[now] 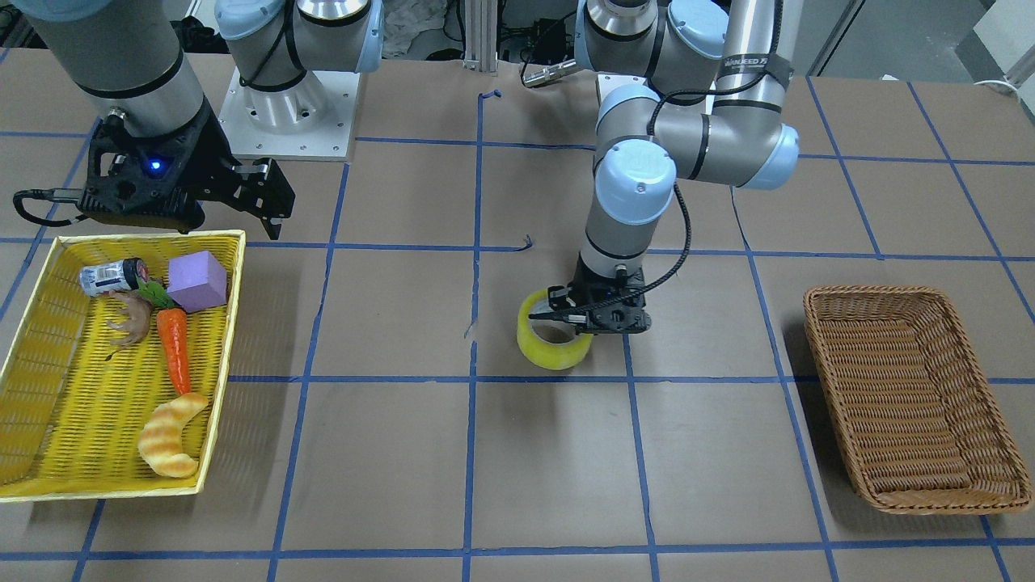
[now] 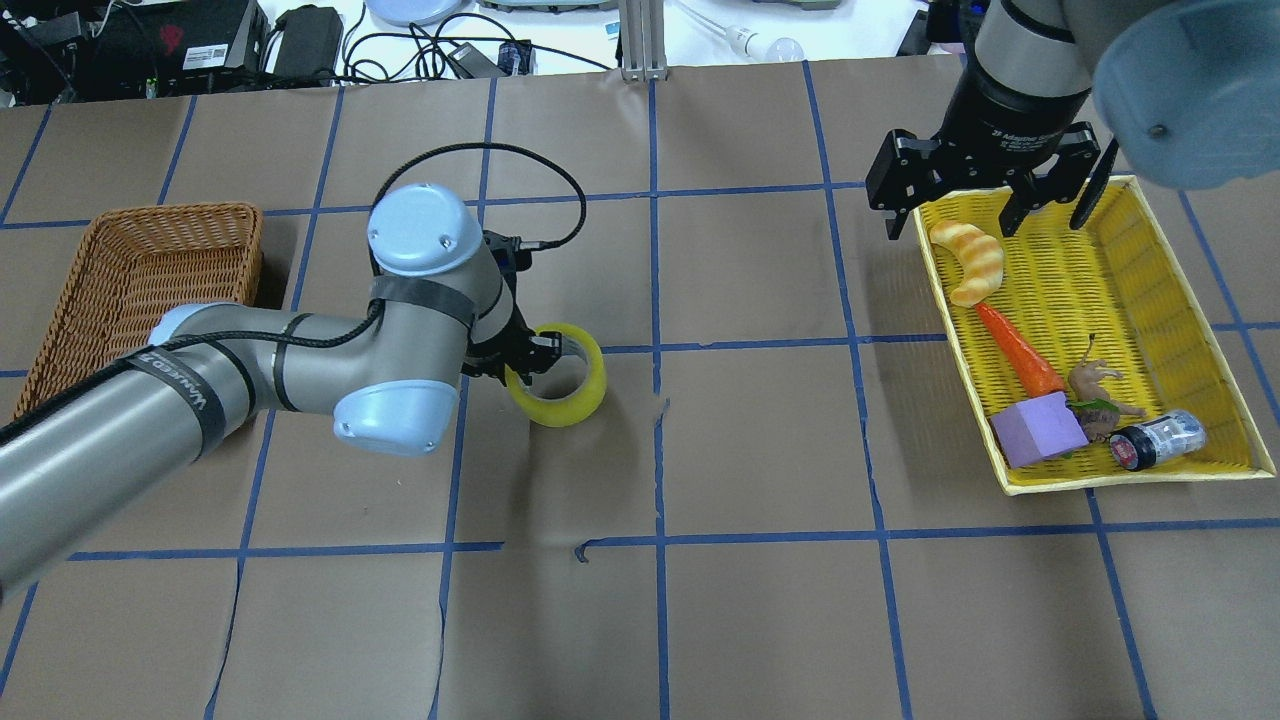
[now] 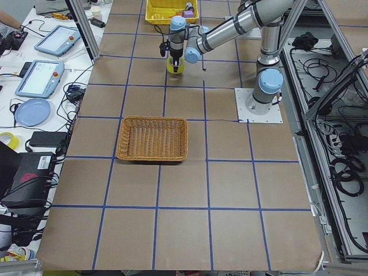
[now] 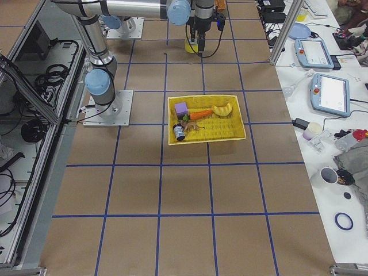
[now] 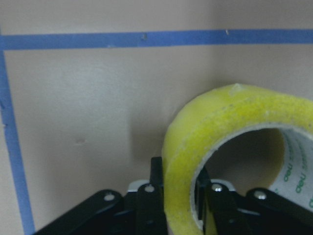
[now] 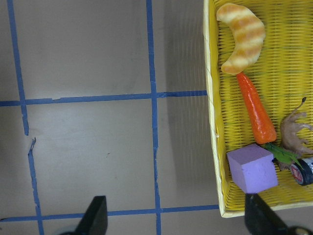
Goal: Transfer tape with both arms
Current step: 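Carry the tape roll with the left gripper into the wicker basket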
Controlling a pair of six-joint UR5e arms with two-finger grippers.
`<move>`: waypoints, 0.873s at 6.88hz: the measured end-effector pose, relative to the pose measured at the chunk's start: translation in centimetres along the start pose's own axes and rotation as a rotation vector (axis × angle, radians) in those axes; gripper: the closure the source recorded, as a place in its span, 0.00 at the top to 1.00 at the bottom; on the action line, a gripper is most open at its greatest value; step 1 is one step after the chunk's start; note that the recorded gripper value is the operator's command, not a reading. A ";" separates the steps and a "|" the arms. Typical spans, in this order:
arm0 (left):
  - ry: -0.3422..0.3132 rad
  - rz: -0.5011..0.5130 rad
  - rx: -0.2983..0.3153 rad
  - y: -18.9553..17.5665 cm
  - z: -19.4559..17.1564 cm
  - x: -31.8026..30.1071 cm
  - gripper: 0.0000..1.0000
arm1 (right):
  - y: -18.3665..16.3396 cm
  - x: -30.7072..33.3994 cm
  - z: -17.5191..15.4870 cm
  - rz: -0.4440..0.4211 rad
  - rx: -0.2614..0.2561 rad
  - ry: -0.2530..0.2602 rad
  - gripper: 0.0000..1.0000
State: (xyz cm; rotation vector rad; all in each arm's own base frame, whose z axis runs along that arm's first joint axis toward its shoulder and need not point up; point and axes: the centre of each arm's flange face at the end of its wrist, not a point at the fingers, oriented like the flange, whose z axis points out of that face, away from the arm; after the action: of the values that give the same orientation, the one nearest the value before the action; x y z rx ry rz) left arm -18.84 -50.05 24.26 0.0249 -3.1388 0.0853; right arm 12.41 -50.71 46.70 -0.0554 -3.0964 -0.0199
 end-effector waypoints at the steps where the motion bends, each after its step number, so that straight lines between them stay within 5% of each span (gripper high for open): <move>1: -0.019 0.026 -0.006 -2.6 -2.7 -5.4 0.00 | 0.0 0.1 0.0 0.000 0.000 0.009 1.00; 3: -0.048 0.082 -0.011 -5.1 -6.0 -18.9 0.00 | 0.3 0.1 -0.3 0.007 0.001 0.005 1.00; 6: -0.058 0.168 -0.020 -2.7 -5.9 -37.5 0.00 | 0.5 0.0 -0.5 0.010 0.000 0.002 1.00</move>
State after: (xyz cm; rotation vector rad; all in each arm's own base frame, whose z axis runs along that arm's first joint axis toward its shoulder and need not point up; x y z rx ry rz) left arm 18.71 -51.81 30.25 -0.2413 -3.1931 0.0535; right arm 12.43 -50.19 47.17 -0.0714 -3.0943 -0.0193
